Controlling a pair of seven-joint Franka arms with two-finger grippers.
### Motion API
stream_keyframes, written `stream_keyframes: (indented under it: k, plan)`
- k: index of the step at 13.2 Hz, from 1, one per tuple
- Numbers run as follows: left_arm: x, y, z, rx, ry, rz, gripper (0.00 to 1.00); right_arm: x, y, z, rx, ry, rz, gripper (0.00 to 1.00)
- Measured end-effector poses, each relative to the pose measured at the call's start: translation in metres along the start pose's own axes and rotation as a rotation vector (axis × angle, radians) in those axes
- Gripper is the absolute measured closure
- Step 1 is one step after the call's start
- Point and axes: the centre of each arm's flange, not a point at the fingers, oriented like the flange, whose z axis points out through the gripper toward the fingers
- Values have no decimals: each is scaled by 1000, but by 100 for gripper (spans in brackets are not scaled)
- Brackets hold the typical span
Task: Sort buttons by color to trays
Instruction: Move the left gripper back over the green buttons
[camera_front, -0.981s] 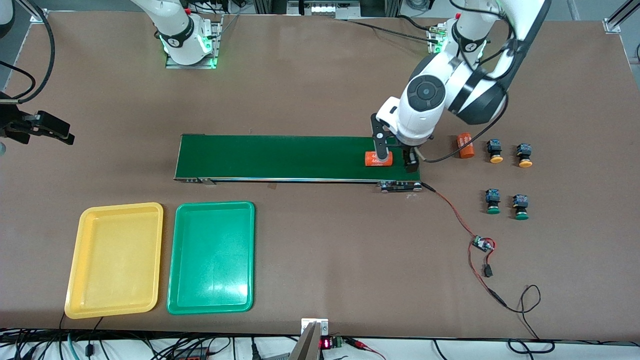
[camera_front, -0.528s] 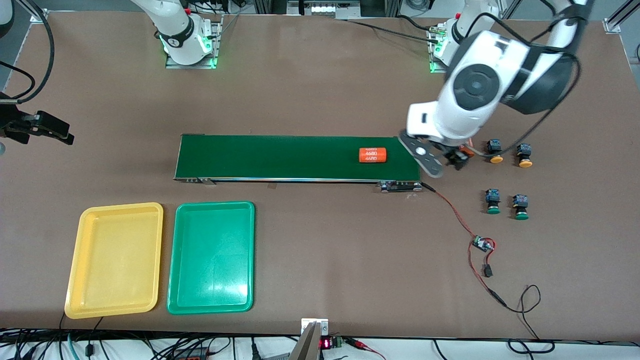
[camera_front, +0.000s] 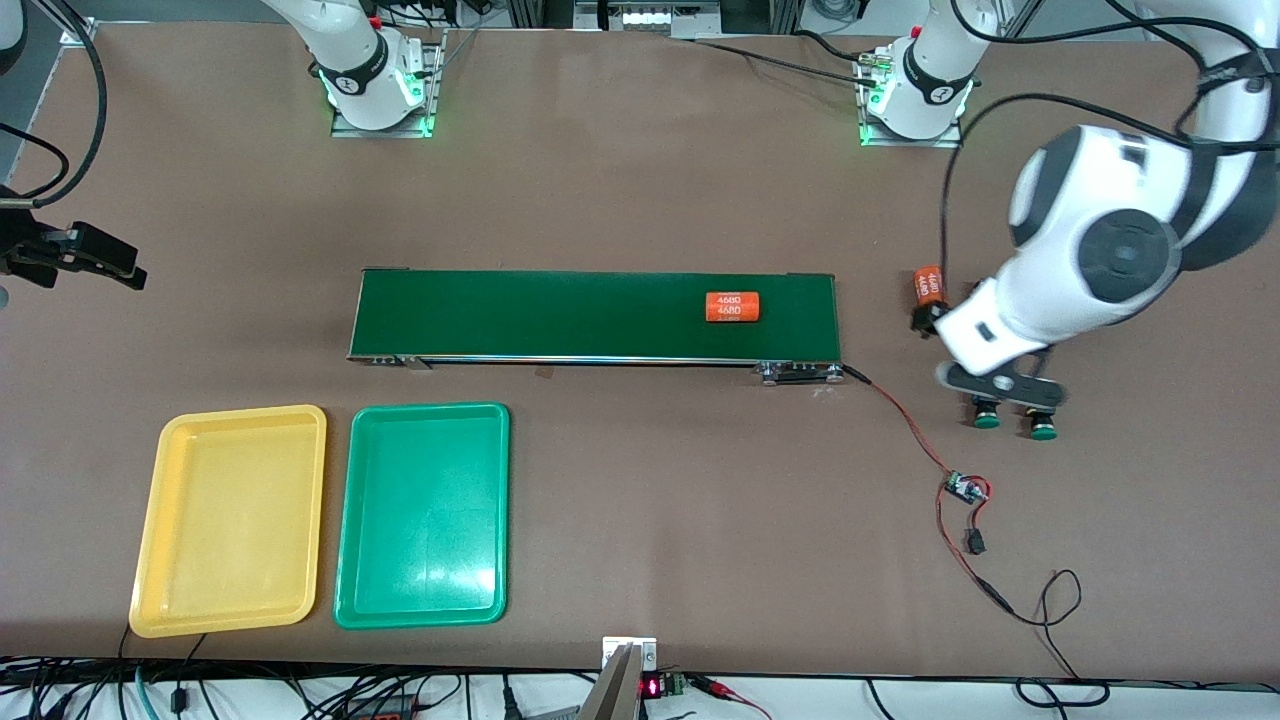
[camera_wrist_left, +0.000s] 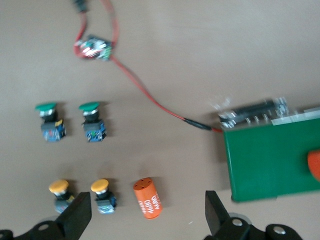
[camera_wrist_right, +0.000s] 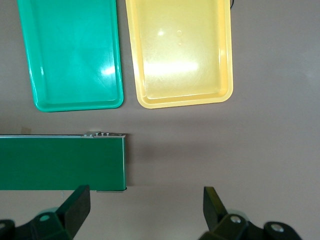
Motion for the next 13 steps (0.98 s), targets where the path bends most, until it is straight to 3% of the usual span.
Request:
stream_keyframes:
  k: [3, 6, 13]
  plan:
    - [6, -46, 14, -18, 32, -117, 0, 1, -2, 2, 0, -3, -2, 0]
    - [5, -57, 86, -23, 107, -137, 0, 8, -2, 5, -5, 29, -3, 0]
    - [-7, -87, 166, 6, 75, -169, 0, 9, 4, 5, -25, 30, 4, 0]
